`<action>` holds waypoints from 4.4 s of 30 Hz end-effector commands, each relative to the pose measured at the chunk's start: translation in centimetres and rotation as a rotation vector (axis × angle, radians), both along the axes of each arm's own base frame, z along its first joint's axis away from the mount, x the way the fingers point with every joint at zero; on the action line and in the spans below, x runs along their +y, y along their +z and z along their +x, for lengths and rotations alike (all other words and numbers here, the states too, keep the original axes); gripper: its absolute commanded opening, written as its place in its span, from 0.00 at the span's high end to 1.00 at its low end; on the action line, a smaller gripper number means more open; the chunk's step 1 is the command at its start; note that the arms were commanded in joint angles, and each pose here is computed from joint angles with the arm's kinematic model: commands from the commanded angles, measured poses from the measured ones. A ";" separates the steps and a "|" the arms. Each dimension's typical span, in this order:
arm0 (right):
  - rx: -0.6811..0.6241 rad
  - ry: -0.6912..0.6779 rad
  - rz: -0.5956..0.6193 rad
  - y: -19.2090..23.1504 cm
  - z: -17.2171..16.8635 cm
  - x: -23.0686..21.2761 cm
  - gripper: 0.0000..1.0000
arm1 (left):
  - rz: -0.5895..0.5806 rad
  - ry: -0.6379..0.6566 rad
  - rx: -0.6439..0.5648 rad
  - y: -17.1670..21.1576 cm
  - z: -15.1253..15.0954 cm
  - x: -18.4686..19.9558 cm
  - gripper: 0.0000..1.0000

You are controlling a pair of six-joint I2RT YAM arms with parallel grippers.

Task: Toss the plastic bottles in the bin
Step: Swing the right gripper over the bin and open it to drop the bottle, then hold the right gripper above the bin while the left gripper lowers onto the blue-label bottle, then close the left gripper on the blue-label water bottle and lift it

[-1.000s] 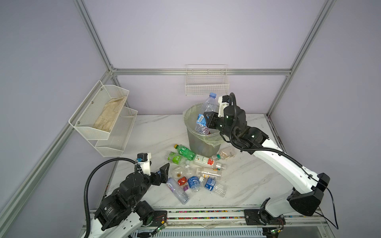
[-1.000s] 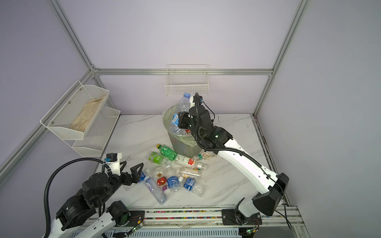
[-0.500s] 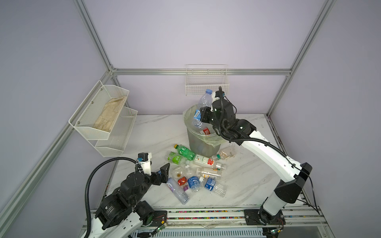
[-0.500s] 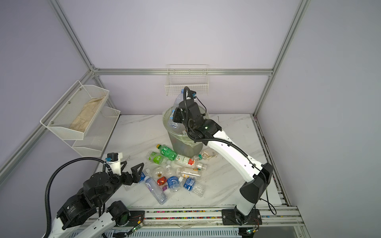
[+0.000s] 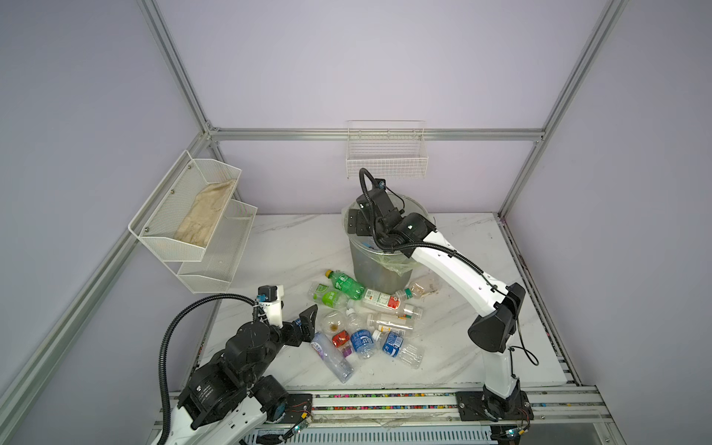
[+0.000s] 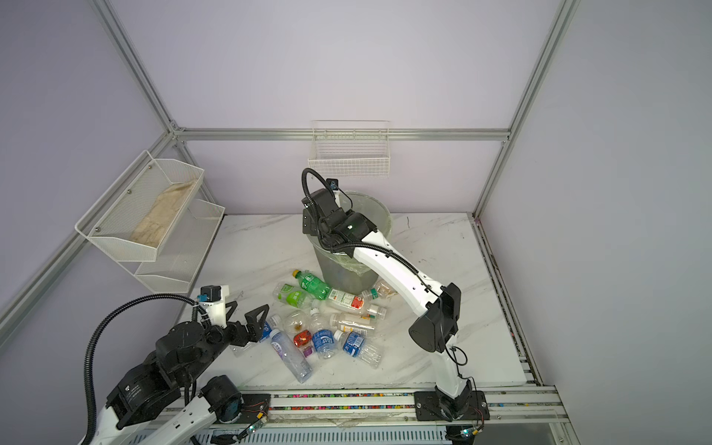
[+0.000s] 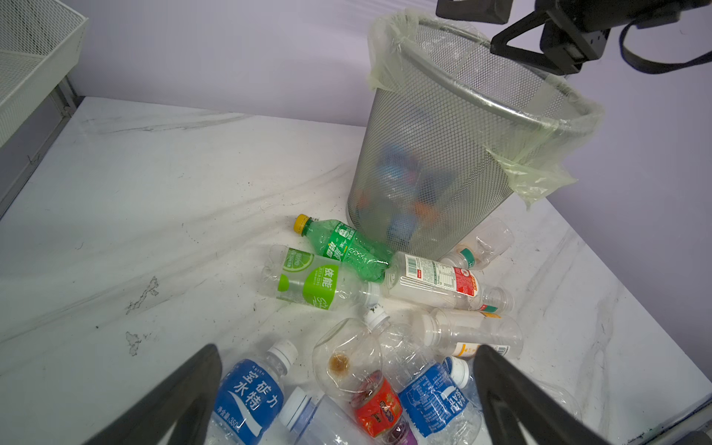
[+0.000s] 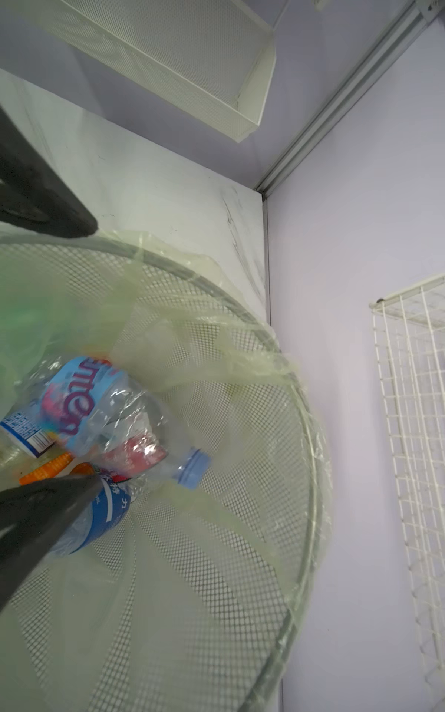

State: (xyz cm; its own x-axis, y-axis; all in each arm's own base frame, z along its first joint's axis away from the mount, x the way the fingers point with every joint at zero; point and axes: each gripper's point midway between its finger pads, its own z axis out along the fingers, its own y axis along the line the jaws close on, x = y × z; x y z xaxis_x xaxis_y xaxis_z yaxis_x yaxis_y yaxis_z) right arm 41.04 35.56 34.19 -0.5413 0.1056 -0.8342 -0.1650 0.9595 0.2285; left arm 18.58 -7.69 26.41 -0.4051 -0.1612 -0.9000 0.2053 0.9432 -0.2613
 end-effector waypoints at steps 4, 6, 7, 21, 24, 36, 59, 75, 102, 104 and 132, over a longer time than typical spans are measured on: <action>-0.082 -0.036 0.047 5.1 -2.2 -3.1 0.02 | 0.016 0.014 0.006 -1.0 0.5 -0.1 0.00; -0.086 -0.036 0.060 5.4 -2.5 -3.3 0.02 | 0.016 0.015 0.006 -1.0 0.5 -0.1 0.00; -0.088 -0.037 0.065 5.5 -2.6 -3.5 0.02 | 0.018 0.015 0.008 -1.1 0.5 -0.1 0.00; -0.127 0.095 0.161 7.7 -6.2 -4.6 0.02 | 0.050 0.169 0.131 -3.4 1.1 1.8 0.00; -0.134 0.106 0.164 7.7 -6.8 -5.1 0.02 | 0.098 0.222 0.260 -5.0 1.7 1.6 0.00; -0.102 0.155 0.132 5.7 -9.3 -7.0 0.02 | -0.162 0.508 0.484 -9.8 4.1 6.3 0.00; -0.056 0.156 0.147 2.5 -11.3 -8.8 0.02 | -0.582 0.914 0.671 -19.8 -0.7 9.7 0.00; -0.035 0.151 0.182 1.8 -10.6 -7.6 0.03 | -0.667 0.659 0.646 -19.1 4.9 3.7 0.00; -0.046 0.136 0.159 1.6 -10.9 -8.6 0.02 | -0.325 0.564 0.506 -11.8 6.7 5.7 0.00; -0.056 0.153 0.158 1.8 -11.0 -8.5 0.02 | -0.278 0.517 0.458 -9.9 7.6 5.6 0.00; -0.191 0.242 0.284 4.8 -13.3 -9.2 0.03 | 0.091 0.162 0.690 -15.7 11.6 2.2 0.01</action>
